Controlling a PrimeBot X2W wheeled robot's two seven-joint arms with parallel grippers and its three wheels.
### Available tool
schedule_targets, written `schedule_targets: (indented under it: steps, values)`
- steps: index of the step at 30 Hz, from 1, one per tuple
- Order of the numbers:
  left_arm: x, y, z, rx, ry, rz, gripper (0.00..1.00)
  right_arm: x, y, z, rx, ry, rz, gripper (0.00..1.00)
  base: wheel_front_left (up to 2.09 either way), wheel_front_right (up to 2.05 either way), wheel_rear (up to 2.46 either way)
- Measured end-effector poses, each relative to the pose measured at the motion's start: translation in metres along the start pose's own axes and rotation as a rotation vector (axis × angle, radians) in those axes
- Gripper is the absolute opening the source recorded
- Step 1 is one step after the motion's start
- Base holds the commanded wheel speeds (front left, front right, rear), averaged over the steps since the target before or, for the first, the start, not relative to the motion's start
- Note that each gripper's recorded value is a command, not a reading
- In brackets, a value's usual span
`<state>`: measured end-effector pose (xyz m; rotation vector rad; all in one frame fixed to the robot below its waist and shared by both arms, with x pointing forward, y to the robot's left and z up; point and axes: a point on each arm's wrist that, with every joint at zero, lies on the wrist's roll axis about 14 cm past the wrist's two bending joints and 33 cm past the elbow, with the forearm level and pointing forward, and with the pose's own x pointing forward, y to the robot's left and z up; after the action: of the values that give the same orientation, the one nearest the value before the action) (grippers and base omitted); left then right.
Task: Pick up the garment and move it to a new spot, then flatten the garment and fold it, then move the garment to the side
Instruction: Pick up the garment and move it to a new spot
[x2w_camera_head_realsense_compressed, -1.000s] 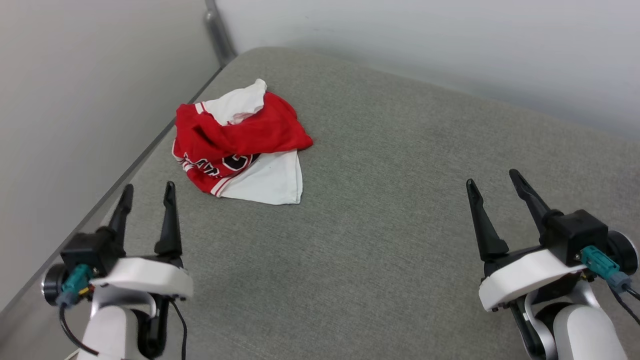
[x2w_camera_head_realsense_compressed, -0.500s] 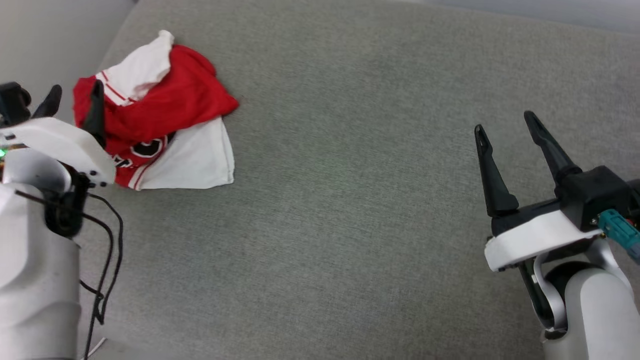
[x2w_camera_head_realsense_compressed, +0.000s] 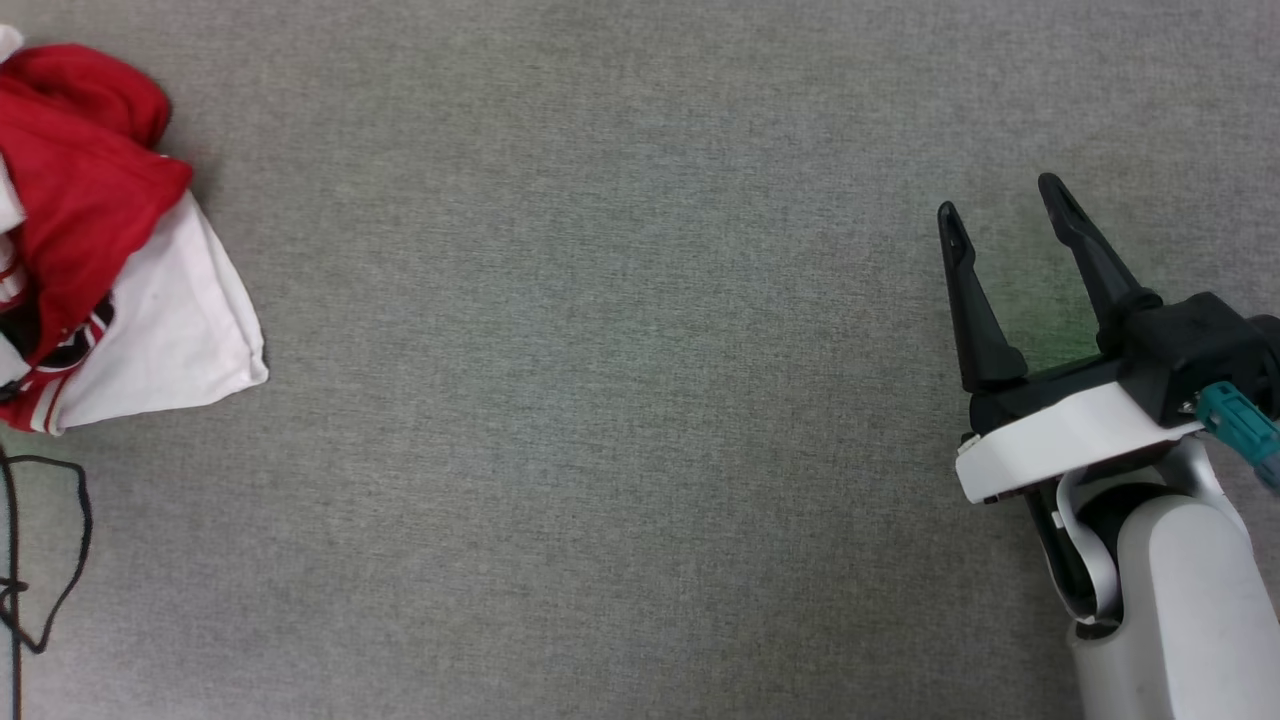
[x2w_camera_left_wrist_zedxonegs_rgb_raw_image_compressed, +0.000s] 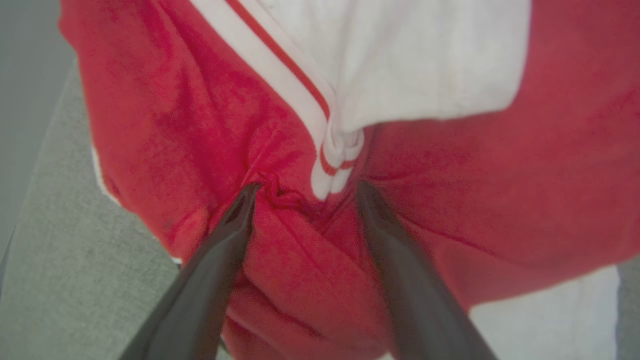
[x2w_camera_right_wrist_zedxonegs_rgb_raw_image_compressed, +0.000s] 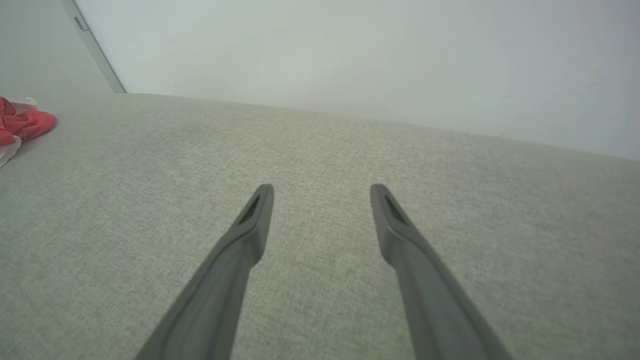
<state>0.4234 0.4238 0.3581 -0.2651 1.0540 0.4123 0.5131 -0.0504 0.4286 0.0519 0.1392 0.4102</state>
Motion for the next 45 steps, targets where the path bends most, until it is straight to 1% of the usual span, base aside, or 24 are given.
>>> schedule_targets:
  steps: [1,2,3,4,6,9,14,20,27,29,31,35,40,45]
  values:
    - [0.002,0.0,-0.001,-0.014,0.011,-0.003,1.0,-0.001,-0.003,-0.002,0.003,0.005,-0.007,1.0,0.0,0.0,0.0]
    - [0.006,-0.002,-0.004,-0.027,0.031,-0.009,0.96,-0.001,-0.006,-0.004,0.003,0.005,-0.016,1.0,0.0,0.0,0.0]
    - [0.006,-0.002,-0.003,-0.028,0.031,-0.011,0.42,-0.001,-0.008,-0.004,0.003,0.005,-0.02,1.0,0.0,0.0,0.0]
    - [0.006,-0.003,-0.001,-0.024,0.017,-0.012,0.0,-0.002,-0.009,-0.004,0.004,0.006,-0.022,1.0,0.0,0.0,0.0]
    - [0.005,-0.006,0.002,-0.01,-0.013,-0.017,0.0,-0.002,-0.01,-0.001,0.003,0.002,-0.027,1.0,0.0,0.0,0.0]
    - [-0.002,-0.009,0.012,0.025,-0.104,-0.016,0.0,-0.004,-0.009,0.007,-0.002,-0.015,-0.028,1.0,0.0,0.0,0.0]
    - [-0.033,-0.009,0.046,0.118,-0.329,0.003,0.0,-0.014,-0.003,0.028,0.003,-0.057,-0.024,1.0,0.0,0.0,0.0]
    - [-0.107,-0.019,0.11,0.187,-0.693,-0.008,0.0,-0.037,0.005,0.056,0.012,-0.107,-0.025,1.0,0.0,0.0,0.0]
    - [-0.198,-0.05,0.142,0.206,-1.05,-0.102,0.0,-0.073,0.013,0.087,0.002,-0.163,-0.036,1.0,0.0,0.0,0.0]
    - [-0.224,-0.066,0.147,0.203,-1.144,-0.149,0.0,-0.085,0.013,0.096,-0.005,-0.181,-0.046,1.0,0.0,0.0,0.0]
    - [-0.244,-0.085,0.145,0.209,-1.201,-0.208,0.0,-0.096,0.011,0.104,-0.007,-0.198,-0.059,1.0,0.0,0.0,0.0]
    - [-0.27,-0.132,0.136,0.221,-1.279,-0.343,0.0,-0.121,0.001,0.115,-0.001,-0.228,-0.105,1.0,0.0,0.0,0.0]
    - [-0.293,-0.215,0.11,0.257,-1.311,-0.575,0.0,-0.152,-0.022,0.118,0.002,-0.238,-0.193,1.0,0.0,0.0,0.0]
    - [-0.309,-0.295,0.072,0.299,-1.289,-0.811,0.0,-0.172,-0.042,0.118,0.006,-0.241,-0.266,1.0,0.0,0.0,0.0]
